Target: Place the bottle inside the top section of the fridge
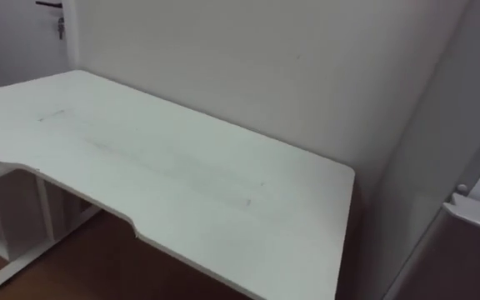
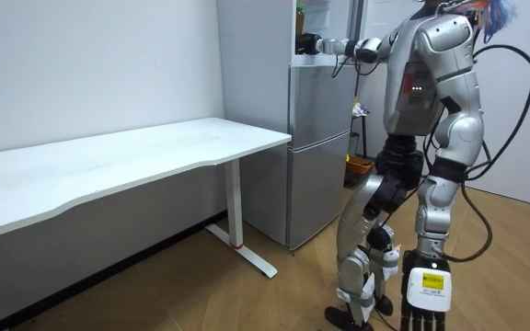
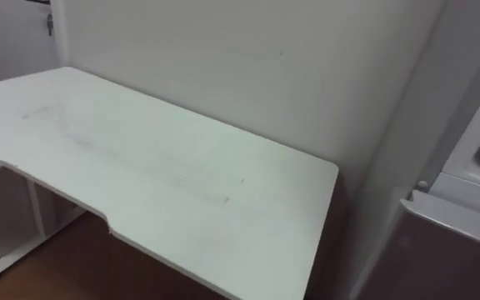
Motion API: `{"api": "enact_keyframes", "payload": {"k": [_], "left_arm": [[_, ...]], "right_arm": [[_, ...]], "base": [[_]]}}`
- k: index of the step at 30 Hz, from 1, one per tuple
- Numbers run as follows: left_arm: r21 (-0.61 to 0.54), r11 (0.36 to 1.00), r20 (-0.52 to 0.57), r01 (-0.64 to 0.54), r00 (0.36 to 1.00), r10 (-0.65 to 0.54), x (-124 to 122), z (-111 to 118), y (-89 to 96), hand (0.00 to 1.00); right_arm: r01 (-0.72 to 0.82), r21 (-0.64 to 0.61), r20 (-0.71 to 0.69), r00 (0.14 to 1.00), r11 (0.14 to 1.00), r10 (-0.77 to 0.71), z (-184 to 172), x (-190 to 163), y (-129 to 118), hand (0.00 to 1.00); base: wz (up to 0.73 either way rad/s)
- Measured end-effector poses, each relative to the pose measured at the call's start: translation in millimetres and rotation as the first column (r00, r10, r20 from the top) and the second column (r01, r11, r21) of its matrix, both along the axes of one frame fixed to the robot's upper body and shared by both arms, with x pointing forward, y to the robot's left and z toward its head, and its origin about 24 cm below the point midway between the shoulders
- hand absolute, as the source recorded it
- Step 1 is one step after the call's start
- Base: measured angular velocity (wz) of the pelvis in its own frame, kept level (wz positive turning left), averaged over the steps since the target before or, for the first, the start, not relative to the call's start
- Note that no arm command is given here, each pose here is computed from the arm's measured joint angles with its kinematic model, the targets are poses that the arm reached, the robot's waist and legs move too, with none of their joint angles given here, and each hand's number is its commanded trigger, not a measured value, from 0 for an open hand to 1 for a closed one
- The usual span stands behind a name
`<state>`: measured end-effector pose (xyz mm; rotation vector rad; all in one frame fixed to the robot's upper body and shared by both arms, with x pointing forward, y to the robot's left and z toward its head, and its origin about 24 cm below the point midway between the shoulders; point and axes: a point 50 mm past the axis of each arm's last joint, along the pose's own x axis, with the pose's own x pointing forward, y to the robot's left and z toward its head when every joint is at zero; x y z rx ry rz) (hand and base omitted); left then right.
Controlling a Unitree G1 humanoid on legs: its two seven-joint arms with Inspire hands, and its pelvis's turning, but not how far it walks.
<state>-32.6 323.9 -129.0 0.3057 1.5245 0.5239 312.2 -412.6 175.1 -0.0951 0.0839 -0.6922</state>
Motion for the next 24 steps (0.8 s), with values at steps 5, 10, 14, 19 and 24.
{"api": "enact_keyframes", "payload": {"k": [5, 10, 14, 19, 24], "left_arm": [[-0.016, 0.999, 0.021, -0.029, 0.999, 0.03, 2.4, 1.3, 3.1, 0.0], [-0.023, 0.999, 0.049, -0.026, 0.998, 0.027, 11.4, 2.9, 7.6, 0.0], [-0.024, 0.999, 0.054, -0.031, 0.998, 0.032, 11.6, 3.7, 9.1, 0.0], [-0.021, 0.999, 0.063, -0.027, 0.998, 0.029, 14.3, 3.6, 9.3, 0.0], [-0.02, 1.0, 0.069, -0.024, 0.997, 0.025, 16.8, 3.5, 9.4, 0.0]], "right_arm": [[-0.071, 0.032, -0.014, 0.997, 0.997, 0.071, -3.8, 1.9, 1.5, 0.0], [-0.121, 0.0, -0.081, 0.989, 0.993, 0.121, -4.9, -3.7, -3.9, 0.0], [-0.144, -0.004, -0.087, 0.986, 0.99, 0.143, -2.5, -5.1, -5.8, 0.0], [-0.17, 0.0, -0.087, 0.982, 0.985, 0.17, -2.0, -4.9, -5.1, 0.0], [-0.195, 0.002, -0.089, 0.977, 0.981, 0.194, -1.5, -4.5, -4.5, 0.0]], "base": [[0.01], [0.06], [0.0], [-0.01], [-0.01]]}}
